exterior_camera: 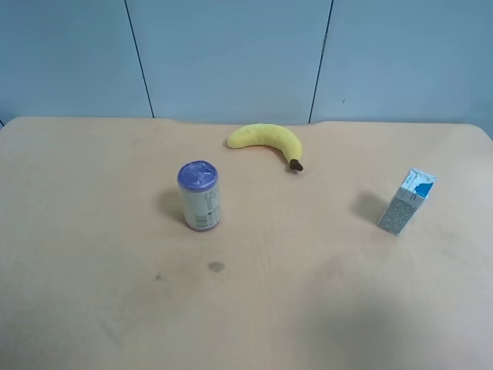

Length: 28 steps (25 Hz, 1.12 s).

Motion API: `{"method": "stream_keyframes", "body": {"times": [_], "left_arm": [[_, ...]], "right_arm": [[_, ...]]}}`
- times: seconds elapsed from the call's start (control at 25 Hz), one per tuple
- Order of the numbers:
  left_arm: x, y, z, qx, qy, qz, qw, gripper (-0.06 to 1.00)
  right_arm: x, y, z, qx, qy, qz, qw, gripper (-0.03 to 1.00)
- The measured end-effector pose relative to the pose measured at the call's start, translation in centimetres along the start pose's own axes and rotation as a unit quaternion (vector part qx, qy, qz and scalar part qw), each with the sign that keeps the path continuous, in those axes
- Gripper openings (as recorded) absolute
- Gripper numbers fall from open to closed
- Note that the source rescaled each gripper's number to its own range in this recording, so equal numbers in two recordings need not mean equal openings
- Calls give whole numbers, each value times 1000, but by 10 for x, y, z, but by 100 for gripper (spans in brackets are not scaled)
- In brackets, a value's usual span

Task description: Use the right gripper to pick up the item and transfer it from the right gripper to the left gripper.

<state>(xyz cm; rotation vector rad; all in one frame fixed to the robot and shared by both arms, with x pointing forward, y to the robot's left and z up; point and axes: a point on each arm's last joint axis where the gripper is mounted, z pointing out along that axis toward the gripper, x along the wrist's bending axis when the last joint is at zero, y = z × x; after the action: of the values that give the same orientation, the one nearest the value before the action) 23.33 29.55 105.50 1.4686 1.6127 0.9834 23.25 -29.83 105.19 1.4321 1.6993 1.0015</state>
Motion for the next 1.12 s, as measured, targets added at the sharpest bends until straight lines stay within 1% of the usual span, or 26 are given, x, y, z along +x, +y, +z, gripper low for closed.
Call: {"method": "stream_keyframes", "body": {"times": [1.04, 1.12], "left_arm": [[0, 0, 0, 0, 0, 0, 1000, 100], [0, 0, 0, 0, 0, 0, 1000, 100]], "right_arm": [[-1, 0, 0, 0, -6, 10, 1000, 55], [1, 0, 0, 0, 3, 15, 1000, 55]]}}
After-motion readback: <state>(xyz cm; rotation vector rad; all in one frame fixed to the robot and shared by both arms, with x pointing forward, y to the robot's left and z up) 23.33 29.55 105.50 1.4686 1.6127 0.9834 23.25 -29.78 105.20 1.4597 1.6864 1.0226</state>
